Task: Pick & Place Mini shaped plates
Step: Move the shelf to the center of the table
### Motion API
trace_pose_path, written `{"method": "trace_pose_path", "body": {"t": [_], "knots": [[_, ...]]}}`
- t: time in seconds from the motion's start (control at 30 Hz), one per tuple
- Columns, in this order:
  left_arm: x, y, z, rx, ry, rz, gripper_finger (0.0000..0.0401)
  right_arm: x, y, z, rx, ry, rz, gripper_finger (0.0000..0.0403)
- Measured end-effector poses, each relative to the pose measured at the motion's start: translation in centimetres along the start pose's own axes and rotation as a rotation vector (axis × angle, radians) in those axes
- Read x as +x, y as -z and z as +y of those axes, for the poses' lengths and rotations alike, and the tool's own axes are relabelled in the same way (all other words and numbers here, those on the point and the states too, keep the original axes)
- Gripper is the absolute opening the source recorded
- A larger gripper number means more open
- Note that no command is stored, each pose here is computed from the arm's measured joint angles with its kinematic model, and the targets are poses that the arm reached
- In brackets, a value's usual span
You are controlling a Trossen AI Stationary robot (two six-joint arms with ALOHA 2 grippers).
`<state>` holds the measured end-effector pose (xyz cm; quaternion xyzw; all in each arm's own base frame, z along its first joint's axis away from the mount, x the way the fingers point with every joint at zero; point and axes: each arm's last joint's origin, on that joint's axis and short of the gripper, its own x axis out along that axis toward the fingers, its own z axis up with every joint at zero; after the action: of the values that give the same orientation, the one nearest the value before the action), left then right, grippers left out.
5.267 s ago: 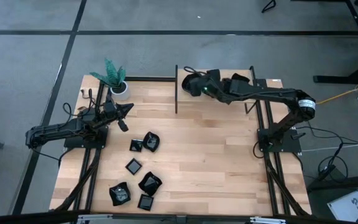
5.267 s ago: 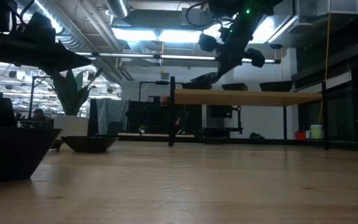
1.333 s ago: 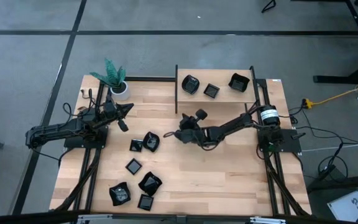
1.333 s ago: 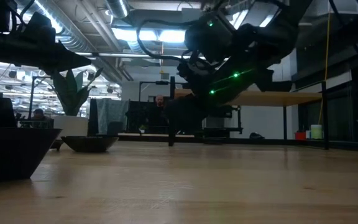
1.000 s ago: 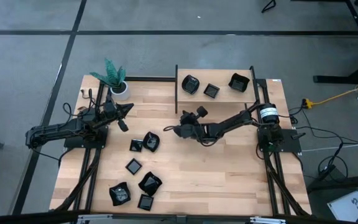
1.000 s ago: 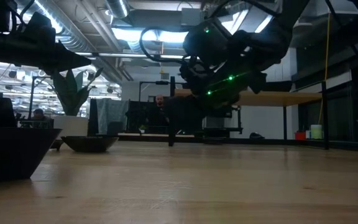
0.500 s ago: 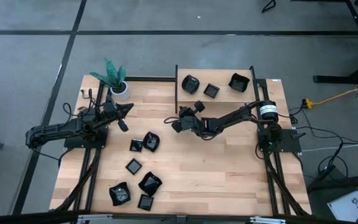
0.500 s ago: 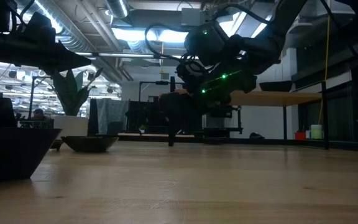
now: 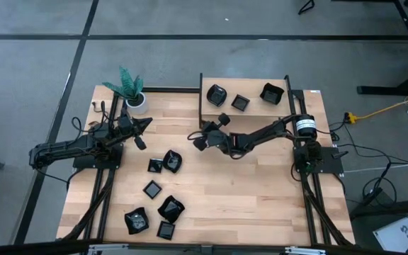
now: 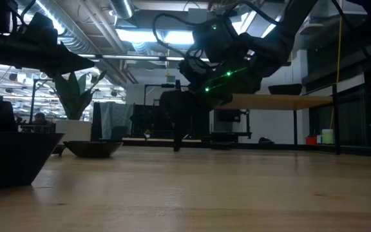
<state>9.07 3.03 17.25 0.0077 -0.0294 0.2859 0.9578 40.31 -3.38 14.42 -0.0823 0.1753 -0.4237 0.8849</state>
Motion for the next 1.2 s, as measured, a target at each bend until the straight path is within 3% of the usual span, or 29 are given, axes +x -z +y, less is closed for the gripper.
{"method": "trace_pose_path", "body": {"t": [0.4, 0.63, 0.8, 1.0, 1.2], "knots": [[0.0, 0.0, 0.0, 0.000, 0.000, 0.001, 0.0004, 0.4, -2.1, 0.9, -0.012, -0.117, -0.047, 0.0000], [0.0, 0.0, 0.0, 0.000, 0.000, 0.000, 0.0004, 1.4, -0.5, 2.7, -0.133, -0.139, 0.048, 0.0000], [0.0, 0.0, 0.0, 0.000, 0.000, 0.000, 0.0004, -1.0, 0.1, 4.8, -0.195, -0.192, 0.062, 0.0000], [0.0, 0.0, 0.0, 0.000, 0.000, 0.000, 0.0004, -2.4, 0.9, 5.3, -0.364, -0.074, 0.100, 0.0000], [0.0, 0.0, 0.0, 0.000, 0.000, 0.000, 0.0004, -0.4, 1.6, 3.2, -0.336, 0.061, 0.176, 0.0000]]}}
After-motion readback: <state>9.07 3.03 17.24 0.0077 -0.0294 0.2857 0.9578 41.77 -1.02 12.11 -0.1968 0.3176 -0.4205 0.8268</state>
